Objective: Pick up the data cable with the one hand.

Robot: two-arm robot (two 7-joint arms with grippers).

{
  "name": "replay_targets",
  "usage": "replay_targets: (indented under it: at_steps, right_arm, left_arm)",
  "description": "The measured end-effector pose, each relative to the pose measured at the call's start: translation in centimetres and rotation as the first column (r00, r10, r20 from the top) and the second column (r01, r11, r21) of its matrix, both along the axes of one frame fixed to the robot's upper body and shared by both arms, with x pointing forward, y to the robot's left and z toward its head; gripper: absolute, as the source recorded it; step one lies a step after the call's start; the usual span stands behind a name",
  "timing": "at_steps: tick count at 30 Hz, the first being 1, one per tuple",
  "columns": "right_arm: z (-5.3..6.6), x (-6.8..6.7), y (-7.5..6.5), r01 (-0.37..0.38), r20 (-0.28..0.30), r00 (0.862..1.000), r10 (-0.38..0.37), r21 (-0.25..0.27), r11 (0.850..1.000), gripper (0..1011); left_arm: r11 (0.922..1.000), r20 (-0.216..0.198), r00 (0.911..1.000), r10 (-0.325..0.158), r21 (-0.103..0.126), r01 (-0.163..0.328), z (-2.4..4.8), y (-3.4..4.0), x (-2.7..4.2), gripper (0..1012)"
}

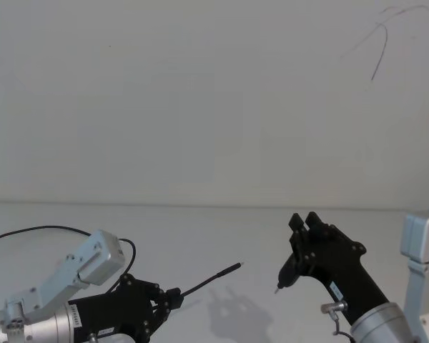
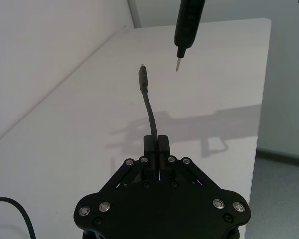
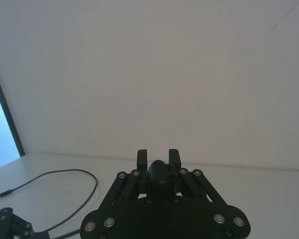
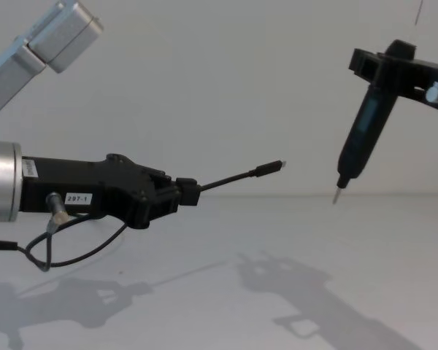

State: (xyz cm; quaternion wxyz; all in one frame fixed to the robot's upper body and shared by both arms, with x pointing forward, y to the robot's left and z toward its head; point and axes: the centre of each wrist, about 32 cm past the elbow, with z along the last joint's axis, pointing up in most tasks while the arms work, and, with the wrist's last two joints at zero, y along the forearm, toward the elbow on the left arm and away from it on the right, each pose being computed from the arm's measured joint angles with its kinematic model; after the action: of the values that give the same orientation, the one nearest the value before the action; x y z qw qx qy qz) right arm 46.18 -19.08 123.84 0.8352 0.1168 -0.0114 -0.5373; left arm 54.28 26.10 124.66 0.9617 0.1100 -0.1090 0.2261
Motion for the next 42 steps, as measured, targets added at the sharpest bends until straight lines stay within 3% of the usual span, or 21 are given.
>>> replay_targets:
  at_steps: [27, 42]
  right_arm:
    - [1.3, 2.7, 1.6, -0.073, 0.080, 0.994, 0.073, 0.001, 0.997, 251]
    - [1.5, 3.3, 1.9, -0.096, 0.082, 0.992, 0.096, -0.004, 0.995, 251]
  left_arm:
    - [1.0000, 0.000, 1.0000, 0.000, 0.001, 0.000, 0.01, 0.02, -0.01, 46]
    - [1.0000, 0.000, 1.0000, 0.000, 0.001, 0.000, 0.01, 0.02, -0.01, 46]
